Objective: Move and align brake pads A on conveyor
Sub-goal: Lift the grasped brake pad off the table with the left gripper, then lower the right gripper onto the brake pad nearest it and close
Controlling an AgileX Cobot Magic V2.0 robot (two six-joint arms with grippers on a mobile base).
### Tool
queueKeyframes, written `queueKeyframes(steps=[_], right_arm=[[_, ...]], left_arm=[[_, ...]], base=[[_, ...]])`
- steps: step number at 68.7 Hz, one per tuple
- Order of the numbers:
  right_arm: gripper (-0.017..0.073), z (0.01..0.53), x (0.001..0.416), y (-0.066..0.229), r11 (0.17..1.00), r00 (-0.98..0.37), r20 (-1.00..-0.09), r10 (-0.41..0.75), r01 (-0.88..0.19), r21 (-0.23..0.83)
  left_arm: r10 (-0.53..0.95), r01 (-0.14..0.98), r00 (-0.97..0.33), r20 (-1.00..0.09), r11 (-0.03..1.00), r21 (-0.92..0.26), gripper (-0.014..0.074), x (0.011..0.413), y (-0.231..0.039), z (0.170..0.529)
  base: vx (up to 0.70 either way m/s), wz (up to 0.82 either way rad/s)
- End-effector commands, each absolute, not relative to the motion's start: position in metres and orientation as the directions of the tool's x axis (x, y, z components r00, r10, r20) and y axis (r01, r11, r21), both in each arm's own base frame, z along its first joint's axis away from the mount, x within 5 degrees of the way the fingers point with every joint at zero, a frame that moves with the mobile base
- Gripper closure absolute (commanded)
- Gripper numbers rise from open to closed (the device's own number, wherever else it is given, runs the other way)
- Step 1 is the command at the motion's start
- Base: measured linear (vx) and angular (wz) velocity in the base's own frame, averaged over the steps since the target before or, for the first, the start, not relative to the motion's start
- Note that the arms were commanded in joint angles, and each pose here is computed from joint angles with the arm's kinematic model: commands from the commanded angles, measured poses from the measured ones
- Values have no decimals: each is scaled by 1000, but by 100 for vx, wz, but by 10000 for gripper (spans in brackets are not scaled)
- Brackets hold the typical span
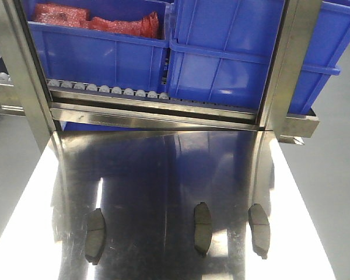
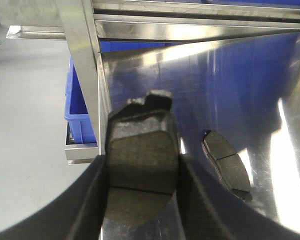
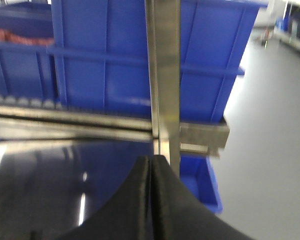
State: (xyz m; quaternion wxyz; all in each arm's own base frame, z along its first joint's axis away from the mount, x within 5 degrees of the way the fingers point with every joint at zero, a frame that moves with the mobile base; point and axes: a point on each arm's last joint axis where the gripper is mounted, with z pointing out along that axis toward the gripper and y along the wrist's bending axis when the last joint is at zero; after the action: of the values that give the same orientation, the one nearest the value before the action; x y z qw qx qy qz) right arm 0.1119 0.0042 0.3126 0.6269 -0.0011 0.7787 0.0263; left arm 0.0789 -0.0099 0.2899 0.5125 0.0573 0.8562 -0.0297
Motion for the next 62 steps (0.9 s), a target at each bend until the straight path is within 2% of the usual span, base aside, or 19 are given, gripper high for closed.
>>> queueKeyframes(steps=[1,10,17,21,36,43,49,62], right_arm=[[567,329,130,4,998,-259,-965,40,-32,50],[528,325,158,6,998,-450,-893,32,-36,54],[448,320,178,7,998,-558,-830,22,-40,53],[384,315,189,7,998,-608,-794,9,-46,47],[51,297,220,8,997,-737,-675,3,-45,54],[-50,283,232,9,997,-812,-584,-1,-44,60],[-84,274,243,13,996,-857,-515,-15,-57,64],[-78,258,266,37,992,-909,-417,-27,-75,100]], left_arm=[[51,134,-362,-931,991,2,599,83,-11,307],[51,134,-362,-931,991,2,599,83,-11,307],[51,134,-362,-931,991,2,599,83,-11,307],[51,134,-362,-931,991,2,599,83,-11,307],[51,134,-362,-931,991,2,599,83,-11,307],[51,134,-362,-931,991,2,599,83,-11,307],[51,134,-362,-931,991,2,599,83,-11,307],[51,134,-362,-931,991,2,599,83,-11,307]], base=[[0,0],[0,0],[0,0],[0,0],[0,0],[0,0],[0,0],[0,0]])
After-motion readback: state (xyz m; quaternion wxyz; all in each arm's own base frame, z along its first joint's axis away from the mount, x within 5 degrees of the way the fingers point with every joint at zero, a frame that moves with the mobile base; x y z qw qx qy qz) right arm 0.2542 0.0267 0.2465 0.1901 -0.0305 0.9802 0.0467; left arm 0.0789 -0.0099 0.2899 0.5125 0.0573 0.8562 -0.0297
